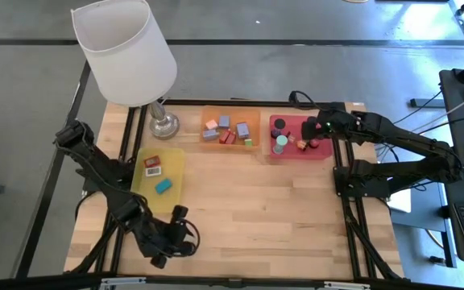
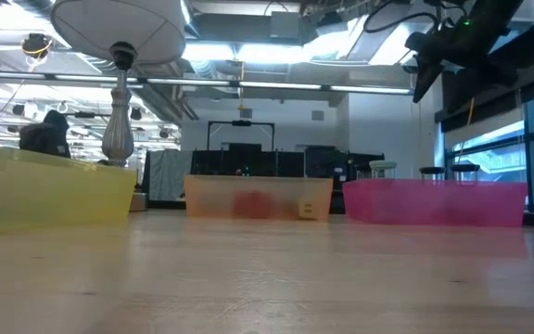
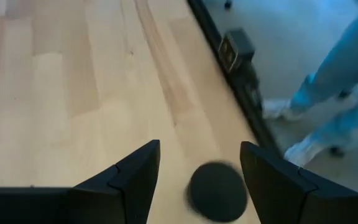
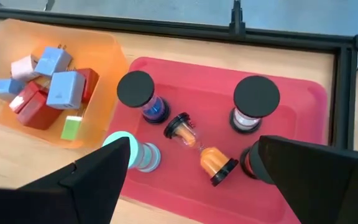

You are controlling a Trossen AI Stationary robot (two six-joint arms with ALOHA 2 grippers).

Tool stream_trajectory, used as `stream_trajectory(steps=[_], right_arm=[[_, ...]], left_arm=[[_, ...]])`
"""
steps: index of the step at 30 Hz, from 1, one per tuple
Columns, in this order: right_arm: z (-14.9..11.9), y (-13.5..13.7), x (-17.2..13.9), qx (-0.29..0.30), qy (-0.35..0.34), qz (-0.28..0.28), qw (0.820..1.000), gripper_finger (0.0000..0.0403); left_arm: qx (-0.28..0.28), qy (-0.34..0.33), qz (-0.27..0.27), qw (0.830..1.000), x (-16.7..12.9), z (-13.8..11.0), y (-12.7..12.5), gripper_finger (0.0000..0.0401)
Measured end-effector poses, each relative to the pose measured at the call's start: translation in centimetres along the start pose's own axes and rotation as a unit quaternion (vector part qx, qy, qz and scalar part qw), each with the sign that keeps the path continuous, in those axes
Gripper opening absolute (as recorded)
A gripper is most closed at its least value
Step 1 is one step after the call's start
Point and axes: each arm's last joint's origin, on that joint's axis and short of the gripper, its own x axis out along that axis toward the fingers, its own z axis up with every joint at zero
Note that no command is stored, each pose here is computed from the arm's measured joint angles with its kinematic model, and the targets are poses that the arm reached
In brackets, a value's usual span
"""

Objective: Pick & Place Office items
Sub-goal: Put the blue hourglass into the pink bin

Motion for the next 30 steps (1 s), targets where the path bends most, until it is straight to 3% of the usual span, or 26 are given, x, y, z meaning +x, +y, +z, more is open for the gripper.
stream_trajectory(steps=[5, 11, 15, 18, 24, 27, 30], right_arm=[[0.0, 0.0, 0.0, 0.018, 0.0, 0.0, 1.0, 0.0357], [0.0, 0.0, 0.0, 0.038, 0.0, 0.0, 0.999, 0.0357], [0.0, 0.0, 0.0, 0.051, 0.0, 0.0, 0.999, 0.0357], [0.0, 0.0, 0.0, 0.051, 0.0, 0.0, 0.999, 0.0357], [-0.1, 0.0, 0.0, 0.052, 0.01, 0.007, 0.999, 0.0357], [-0.1, 0.1, 0.1, 0.053, 0.011, 0.005, 0.999, 0.0357], [-0.1, 0.2, 0.3, 0.059, 0.015, 0.002, 0.998, 0.0357]], left_arm=[[0.065, 0.021, -0.028, 0.997, 0.0, -0.3, -0.1, 0.0222], [0.091, 0.034, -0.071, 0.993, -0.2, -0.5, -0.6, 0.0224], [0.175, 0.035, -0.064, 0.982, -0.4, -1.0, -1.1, 0.0224], [0.204, 0.03, -0.059, 0.977, -0.5, -1.0, -1.3, 0.0229], [0.182, 0.012, -0.023, 0.983, -0.5, -0.8, -1.2, 0.0261], [0.15, 0.001, 0.019, 0.988, -0.5, -0.7, -1.0, 0.0282], [0.103, -0.003, 0.027, 0.994, -0.5, -0.7, -1.0, 0.0299]])
